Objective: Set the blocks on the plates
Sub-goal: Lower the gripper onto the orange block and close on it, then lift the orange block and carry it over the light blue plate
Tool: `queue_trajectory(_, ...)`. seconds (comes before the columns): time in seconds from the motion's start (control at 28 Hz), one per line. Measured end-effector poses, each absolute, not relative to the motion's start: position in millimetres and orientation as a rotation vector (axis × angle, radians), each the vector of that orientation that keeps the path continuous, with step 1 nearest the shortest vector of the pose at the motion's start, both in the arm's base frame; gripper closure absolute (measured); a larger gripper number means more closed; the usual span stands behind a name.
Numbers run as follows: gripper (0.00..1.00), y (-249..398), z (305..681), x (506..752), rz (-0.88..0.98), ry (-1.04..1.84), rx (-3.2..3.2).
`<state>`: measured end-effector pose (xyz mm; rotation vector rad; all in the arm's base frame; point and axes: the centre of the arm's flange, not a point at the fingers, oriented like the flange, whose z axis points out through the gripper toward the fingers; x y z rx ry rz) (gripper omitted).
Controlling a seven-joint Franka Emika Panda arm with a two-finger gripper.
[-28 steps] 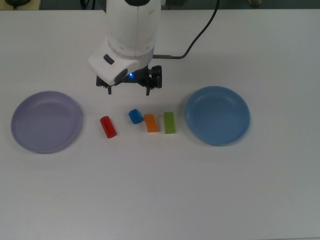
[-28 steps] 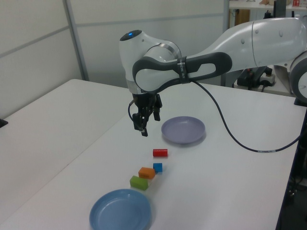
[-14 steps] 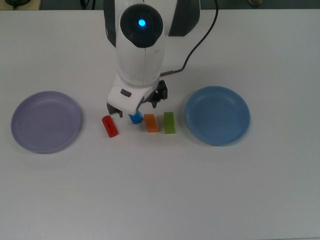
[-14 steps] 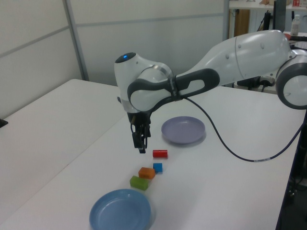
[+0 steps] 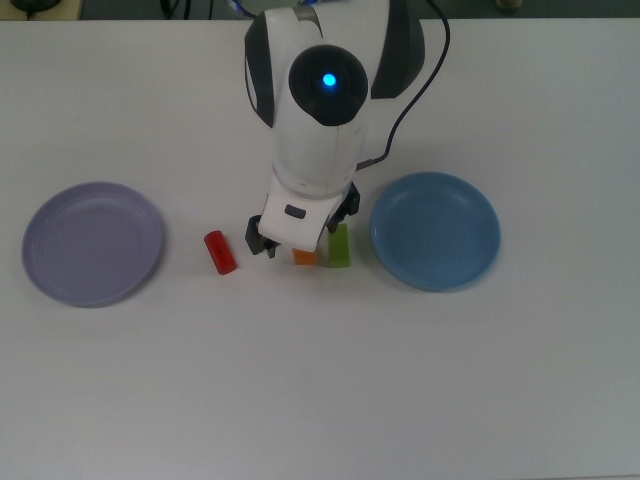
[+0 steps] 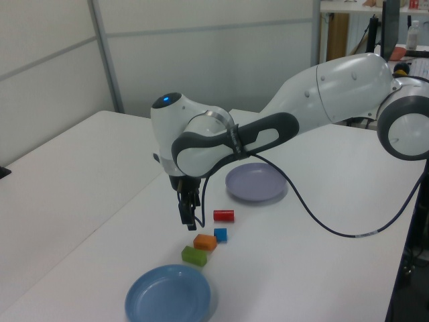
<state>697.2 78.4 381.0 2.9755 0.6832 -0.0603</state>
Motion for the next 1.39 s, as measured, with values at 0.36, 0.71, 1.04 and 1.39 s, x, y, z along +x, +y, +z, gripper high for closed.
queue_trajectory(0.36,0.0,75.7,338.0,698.6,-0.136,0.721,2.923)
queue_trajectory(0.71,0.0,91.7,324.0,694.3,-0.167,0.781,2.87)
queue_trajectory(1.04,0.15,93.2,311.5,692.7,-0.195,0.799,2.848)
queue_trajectory(1.39,0.53,92.4,311.4,692.9,-0.186,0.709,2.865)
